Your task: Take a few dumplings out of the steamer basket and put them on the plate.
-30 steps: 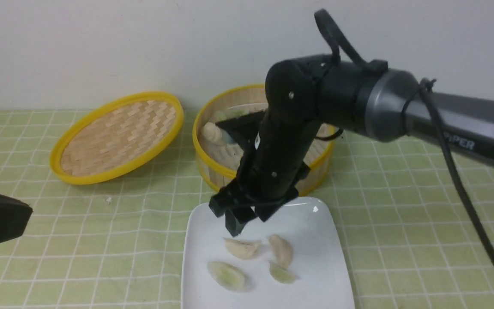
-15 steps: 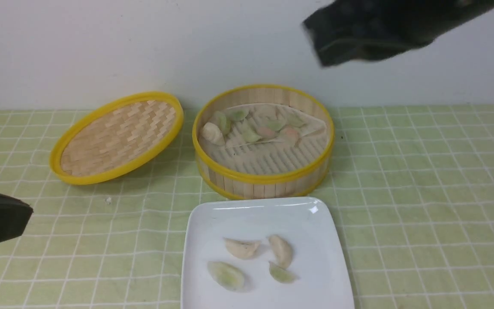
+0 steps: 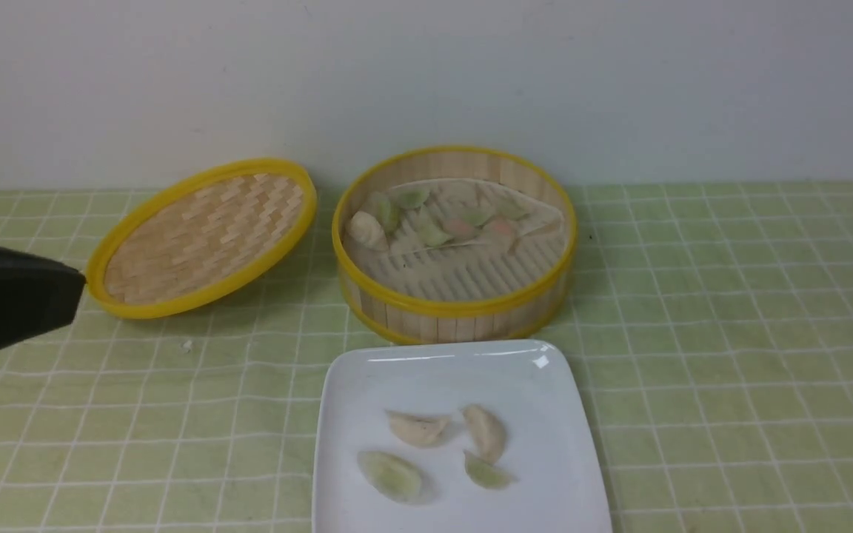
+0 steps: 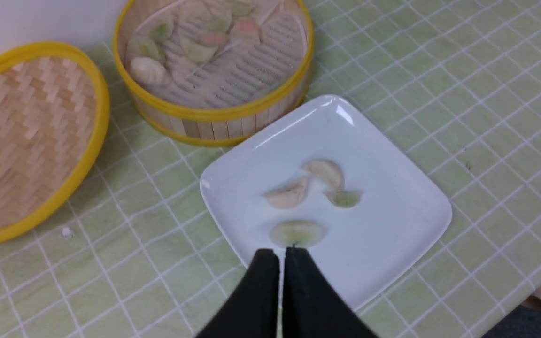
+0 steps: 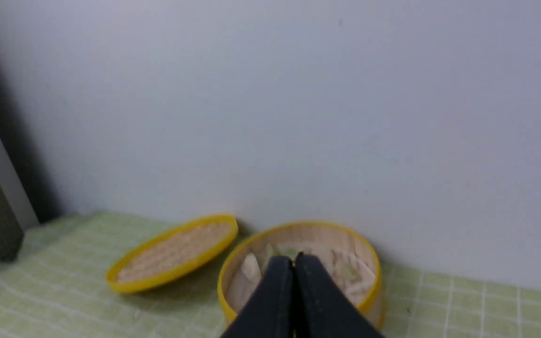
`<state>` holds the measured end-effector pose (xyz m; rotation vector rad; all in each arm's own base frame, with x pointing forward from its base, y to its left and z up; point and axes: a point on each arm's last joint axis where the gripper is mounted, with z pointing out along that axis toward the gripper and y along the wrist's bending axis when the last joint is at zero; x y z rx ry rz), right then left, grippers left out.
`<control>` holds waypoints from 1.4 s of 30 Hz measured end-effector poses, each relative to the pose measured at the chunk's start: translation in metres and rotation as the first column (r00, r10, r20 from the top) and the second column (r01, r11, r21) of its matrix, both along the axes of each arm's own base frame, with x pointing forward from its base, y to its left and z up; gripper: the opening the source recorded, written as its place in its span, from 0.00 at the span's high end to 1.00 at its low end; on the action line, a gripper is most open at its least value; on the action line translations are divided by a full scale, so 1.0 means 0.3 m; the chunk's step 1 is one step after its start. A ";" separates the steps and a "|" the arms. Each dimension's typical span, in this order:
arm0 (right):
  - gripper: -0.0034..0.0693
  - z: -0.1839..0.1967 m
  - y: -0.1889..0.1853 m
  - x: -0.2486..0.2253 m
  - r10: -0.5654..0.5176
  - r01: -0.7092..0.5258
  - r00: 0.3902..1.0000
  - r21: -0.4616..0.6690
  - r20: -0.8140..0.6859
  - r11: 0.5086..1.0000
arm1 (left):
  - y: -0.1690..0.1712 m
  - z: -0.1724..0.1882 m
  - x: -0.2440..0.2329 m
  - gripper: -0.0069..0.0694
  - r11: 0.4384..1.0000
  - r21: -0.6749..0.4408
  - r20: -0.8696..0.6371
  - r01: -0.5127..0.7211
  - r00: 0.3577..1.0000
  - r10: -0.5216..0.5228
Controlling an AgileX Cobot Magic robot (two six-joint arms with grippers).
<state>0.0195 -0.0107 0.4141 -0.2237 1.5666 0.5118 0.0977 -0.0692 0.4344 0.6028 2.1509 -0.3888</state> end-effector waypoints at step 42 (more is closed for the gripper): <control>0.97 -0.236 -0.035 -0.053 0.019 -0.035 0.992 0.128 0.125 0.991 | 0.130 -0.162 -0.187 0.92 0.954 -0.295 0.406 0.055 0.911 0.073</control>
